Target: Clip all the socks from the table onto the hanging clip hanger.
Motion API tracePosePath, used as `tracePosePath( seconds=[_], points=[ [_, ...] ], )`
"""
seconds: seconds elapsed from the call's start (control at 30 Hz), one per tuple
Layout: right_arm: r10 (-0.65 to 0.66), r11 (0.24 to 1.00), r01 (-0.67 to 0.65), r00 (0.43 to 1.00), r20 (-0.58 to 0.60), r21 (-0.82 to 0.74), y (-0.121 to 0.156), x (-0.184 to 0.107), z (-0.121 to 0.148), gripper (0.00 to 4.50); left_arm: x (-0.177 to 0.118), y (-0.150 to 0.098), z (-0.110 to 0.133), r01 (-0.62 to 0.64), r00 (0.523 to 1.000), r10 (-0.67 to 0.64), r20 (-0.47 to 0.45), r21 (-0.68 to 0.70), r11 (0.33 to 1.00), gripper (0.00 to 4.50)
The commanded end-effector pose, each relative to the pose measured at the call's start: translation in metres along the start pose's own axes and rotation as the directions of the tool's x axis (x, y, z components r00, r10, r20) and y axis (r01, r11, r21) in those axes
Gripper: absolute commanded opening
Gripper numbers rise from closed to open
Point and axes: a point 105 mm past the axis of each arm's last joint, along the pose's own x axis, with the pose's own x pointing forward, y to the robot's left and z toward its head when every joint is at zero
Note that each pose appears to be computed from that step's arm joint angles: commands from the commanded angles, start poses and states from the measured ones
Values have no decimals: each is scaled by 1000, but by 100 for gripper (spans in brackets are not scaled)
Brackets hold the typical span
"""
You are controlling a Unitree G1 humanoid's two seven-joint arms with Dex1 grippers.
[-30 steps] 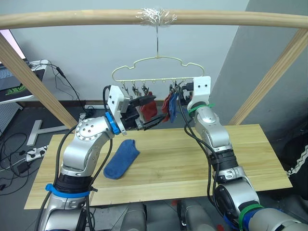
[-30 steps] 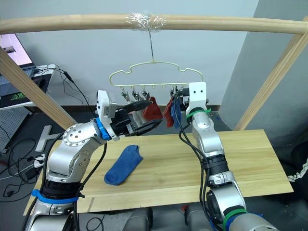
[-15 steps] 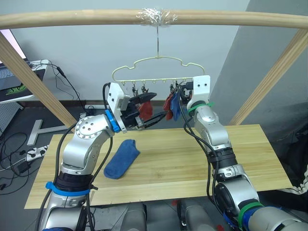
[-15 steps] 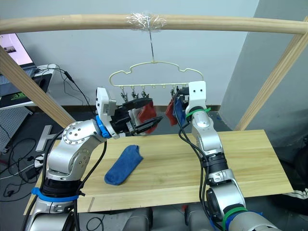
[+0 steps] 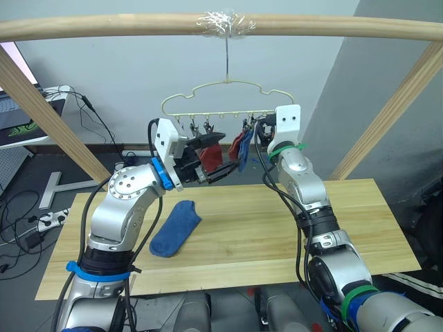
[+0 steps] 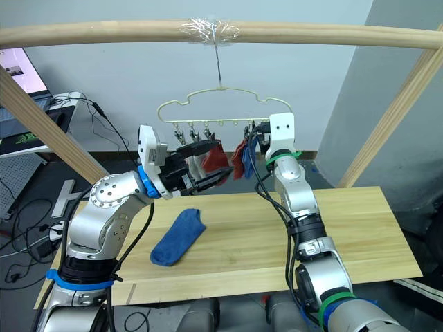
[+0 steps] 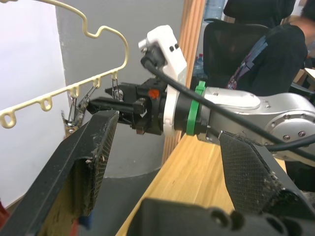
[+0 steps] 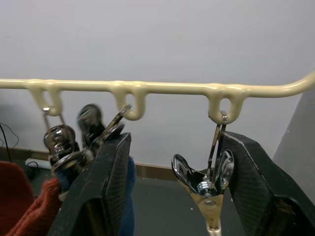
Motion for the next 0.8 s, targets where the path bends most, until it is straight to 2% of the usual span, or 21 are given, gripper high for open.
tracePosePath(
  seconds=[0.03,0.8],
  points=[
    [-7,1000,8,997,79,-4,-2,4,23,252,2,-3,17,13,999,-15,48,39,999,371],
    [-14,1000,14,997,74,-4,-2,6,21,252,4,-4,18,13,998,-15,53,40,999,371]
  ],
)
